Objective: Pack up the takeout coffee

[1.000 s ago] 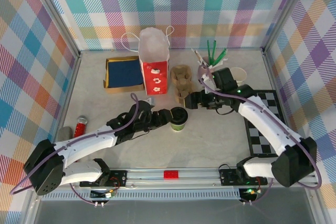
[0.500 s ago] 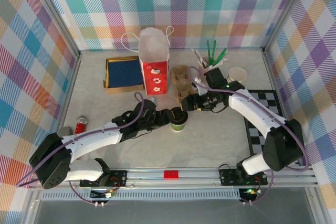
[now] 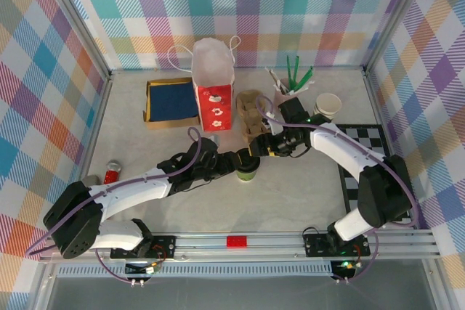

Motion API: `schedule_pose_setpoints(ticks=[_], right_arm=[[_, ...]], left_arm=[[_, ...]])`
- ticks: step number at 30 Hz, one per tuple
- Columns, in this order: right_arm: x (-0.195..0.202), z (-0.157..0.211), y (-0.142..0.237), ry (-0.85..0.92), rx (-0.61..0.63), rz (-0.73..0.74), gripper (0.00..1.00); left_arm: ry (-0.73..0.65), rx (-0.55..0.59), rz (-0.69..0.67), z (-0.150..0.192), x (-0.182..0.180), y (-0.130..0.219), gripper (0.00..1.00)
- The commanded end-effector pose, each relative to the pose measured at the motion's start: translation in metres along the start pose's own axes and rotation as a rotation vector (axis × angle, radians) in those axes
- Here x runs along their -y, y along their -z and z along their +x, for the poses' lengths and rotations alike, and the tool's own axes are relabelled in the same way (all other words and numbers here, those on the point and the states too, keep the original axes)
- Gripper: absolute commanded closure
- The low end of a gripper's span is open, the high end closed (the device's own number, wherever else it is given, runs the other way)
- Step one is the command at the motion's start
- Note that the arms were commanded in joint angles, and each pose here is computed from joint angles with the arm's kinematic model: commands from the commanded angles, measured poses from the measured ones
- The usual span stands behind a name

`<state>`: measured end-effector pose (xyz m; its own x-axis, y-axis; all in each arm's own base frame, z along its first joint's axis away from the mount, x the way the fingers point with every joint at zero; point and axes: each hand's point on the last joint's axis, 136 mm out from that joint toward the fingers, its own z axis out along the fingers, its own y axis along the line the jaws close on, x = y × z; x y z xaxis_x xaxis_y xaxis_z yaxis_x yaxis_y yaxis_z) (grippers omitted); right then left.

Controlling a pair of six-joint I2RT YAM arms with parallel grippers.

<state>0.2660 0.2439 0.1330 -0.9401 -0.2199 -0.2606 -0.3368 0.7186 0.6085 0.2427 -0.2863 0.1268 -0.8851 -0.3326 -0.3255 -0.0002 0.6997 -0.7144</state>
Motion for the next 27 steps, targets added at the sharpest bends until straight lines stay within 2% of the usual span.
schedule_pose_setpoints(ticks=[1, 18, 27], right_arm=[[0.001, 0.001, -0.007, -0.003, -0.012, -0.026, 0.28], [0.023, 0.018, -0.023, -0.052, -0.032, 0.014, 0.39], [0.028, 0.024, -0.025, -0.069, -0.028, 0.025, 0.42]], left_arm=[[-0.009, 0.014, 0.014, -0.004, 0.01, -0.002, 0.45], [-0.018, 0.01, -0.03, -0.002, 0.0, -0.004, 0.5], [-0.021, 0.012, -0.057, -0.001, -0.007, -0.003, 0.51]])
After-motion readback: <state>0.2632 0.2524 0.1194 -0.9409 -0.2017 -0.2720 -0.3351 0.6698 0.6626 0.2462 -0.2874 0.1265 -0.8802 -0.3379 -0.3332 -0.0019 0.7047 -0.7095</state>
